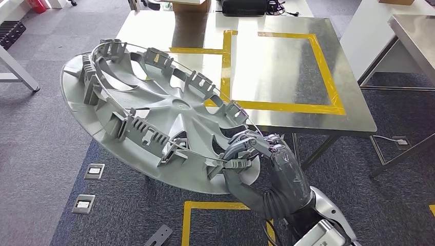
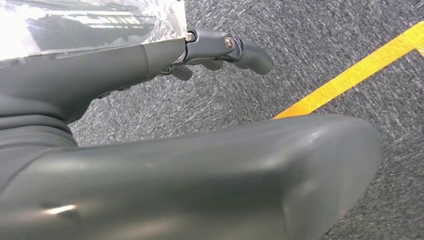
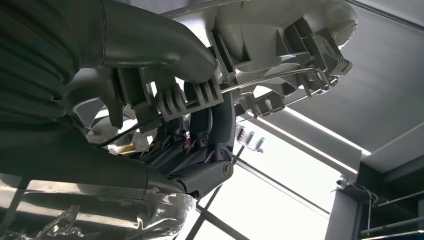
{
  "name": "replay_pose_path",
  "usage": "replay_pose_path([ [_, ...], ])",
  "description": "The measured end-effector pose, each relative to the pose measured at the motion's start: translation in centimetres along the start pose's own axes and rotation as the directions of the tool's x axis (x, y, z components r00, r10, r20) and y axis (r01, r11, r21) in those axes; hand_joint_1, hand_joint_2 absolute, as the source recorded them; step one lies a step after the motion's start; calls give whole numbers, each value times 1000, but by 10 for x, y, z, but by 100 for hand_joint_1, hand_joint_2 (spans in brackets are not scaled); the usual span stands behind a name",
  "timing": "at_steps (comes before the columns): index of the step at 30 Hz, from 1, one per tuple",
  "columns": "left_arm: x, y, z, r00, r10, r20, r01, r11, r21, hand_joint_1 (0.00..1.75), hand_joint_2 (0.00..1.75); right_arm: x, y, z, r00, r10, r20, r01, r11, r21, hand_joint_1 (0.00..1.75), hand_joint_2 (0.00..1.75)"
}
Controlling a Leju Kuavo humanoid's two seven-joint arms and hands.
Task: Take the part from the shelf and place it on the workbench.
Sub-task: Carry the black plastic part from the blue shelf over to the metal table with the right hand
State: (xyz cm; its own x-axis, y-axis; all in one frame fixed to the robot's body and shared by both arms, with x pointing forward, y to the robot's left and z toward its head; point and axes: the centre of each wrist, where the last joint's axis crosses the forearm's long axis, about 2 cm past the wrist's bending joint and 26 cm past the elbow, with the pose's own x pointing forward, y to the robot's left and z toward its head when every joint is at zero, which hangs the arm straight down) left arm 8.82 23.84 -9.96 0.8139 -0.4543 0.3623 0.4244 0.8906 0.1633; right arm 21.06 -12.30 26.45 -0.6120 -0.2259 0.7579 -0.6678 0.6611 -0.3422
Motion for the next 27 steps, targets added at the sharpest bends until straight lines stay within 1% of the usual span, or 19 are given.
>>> replay_pose_path([
  [17,-1,-2,1,1000,-25,-1,25,1000,8,0,175,5,5,3,1000,-10,-10,10,1000,-13,175,175],
  [27,-4,-5,2,1000,-22,-5,22,1000,11,0,175,13,14,10,1000,-10,-8,9,999,-35,175,175],
])
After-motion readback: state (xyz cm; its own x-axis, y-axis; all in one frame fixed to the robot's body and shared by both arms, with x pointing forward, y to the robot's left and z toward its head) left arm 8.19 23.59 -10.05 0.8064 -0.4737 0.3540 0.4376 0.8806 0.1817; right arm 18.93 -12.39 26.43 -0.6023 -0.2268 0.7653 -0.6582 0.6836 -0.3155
